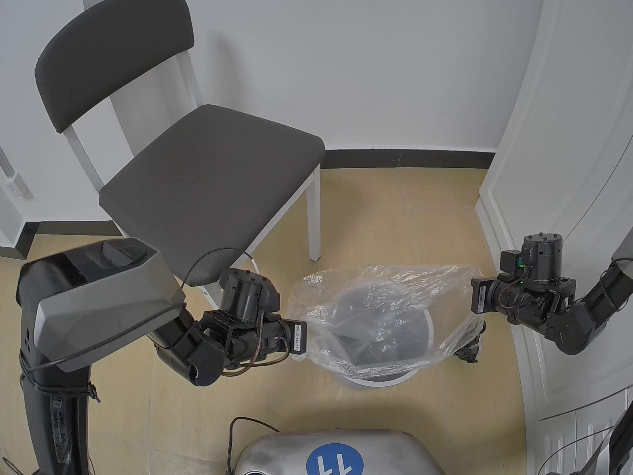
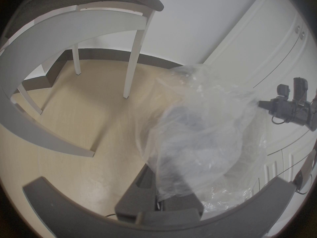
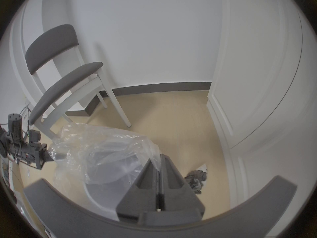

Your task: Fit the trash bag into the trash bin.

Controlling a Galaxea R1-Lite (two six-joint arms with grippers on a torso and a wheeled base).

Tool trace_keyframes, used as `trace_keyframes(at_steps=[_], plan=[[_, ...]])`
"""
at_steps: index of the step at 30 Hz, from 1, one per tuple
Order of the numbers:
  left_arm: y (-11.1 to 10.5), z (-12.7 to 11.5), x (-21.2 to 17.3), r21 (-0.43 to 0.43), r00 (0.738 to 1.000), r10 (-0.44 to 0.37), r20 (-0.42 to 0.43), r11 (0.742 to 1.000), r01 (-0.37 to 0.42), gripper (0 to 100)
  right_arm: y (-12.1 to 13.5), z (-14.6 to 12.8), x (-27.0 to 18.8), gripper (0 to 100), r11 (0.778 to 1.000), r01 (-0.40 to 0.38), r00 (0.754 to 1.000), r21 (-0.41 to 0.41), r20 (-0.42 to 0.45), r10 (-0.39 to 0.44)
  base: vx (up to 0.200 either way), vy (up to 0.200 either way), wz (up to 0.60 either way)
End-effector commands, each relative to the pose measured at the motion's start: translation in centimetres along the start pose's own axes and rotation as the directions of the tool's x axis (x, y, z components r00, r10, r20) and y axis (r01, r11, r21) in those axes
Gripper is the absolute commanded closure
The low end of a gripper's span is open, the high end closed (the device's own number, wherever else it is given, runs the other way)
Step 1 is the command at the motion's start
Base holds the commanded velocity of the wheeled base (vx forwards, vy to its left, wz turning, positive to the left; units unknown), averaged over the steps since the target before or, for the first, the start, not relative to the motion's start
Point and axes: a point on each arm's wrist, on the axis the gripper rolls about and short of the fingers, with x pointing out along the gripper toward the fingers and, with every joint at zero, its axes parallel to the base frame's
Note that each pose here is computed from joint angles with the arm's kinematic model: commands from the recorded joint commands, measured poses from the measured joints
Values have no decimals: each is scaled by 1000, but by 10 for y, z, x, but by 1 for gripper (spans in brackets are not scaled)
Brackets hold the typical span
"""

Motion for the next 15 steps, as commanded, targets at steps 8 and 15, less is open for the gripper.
trace_keyframes(at_steps=[8,15], plan=[[-1,-2,-4,20,1000,4,-25,1000,-3,100,0,-11,-13,100,996,-9,999,-92,-50,4,0,0,0],[-2,-9,-5,12,993,-15,-113,1000,16,100,8,-35,-7,100,985,-45,990,-165,-140,22,0,0,0]])
